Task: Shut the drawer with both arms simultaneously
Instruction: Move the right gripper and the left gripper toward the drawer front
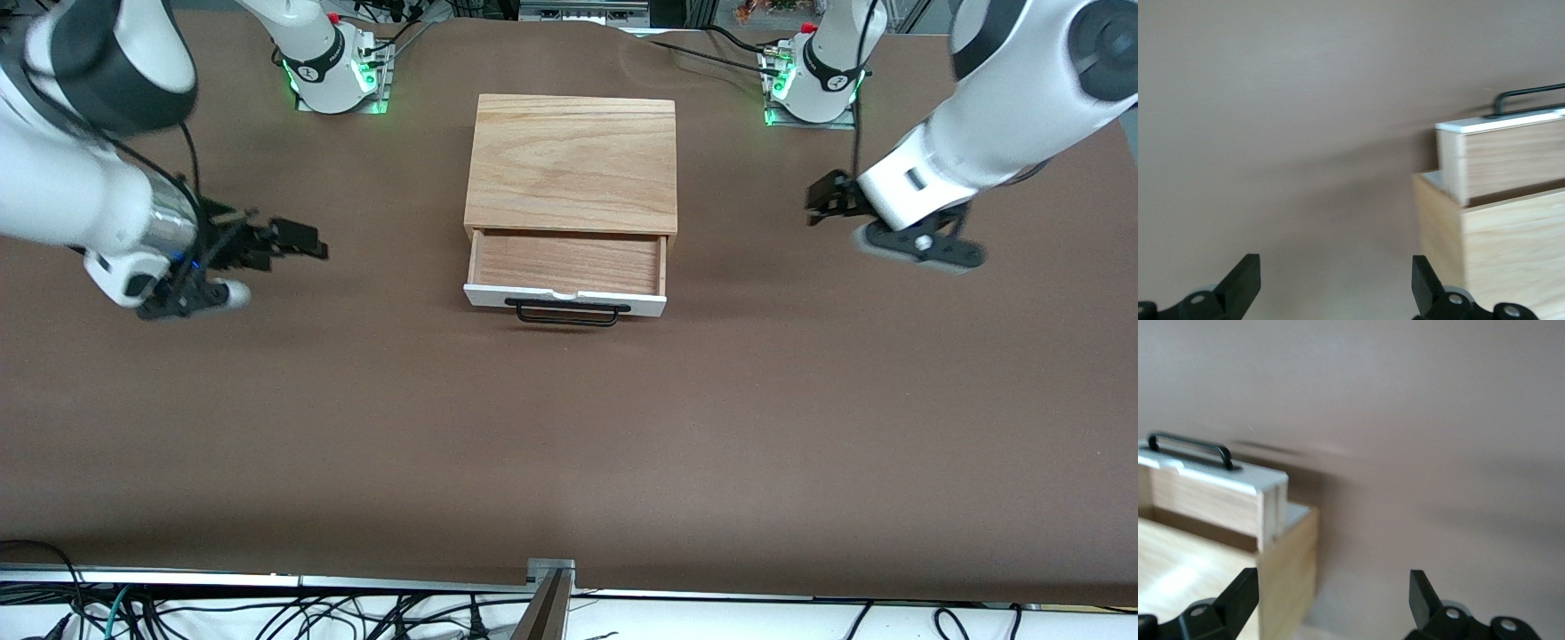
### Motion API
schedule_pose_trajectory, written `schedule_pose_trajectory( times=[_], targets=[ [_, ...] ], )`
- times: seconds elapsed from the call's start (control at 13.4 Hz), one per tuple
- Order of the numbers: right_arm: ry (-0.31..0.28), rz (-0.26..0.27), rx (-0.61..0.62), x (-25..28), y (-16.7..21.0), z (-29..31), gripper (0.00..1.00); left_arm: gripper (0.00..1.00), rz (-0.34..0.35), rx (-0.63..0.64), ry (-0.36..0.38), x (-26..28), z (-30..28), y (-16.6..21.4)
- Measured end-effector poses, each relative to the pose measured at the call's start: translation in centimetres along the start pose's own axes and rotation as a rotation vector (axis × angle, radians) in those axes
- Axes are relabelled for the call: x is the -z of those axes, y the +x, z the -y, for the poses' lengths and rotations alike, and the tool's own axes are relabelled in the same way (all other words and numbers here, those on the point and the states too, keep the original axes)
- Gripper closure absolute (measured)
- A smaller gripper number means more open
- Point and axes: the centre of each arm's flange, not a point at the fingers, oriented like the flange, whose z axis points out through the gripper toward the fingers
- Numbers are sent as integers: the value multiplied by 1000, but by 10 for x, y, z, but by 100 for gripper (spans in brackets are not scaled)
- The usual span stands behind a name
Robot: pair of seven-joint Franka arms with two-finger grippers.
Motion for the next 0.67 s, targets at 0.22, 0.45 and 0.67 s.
schedule_pose_trajectory(
  times=[0.22, 0.45, 0.67],
  targets=[
    [82, -11, -1, -72, 44, 15, 0, 0, 7, 24, -195, -73, -26, 55],
    [144, 0, 10, -127, 74, 40, 0, 0, 20, 63, -327, -140, -40, 101],
    [171, -2, 20, -169, 83, 64, 0, 0, -6, 45, -427, -190, -52, 127]
  ],
)
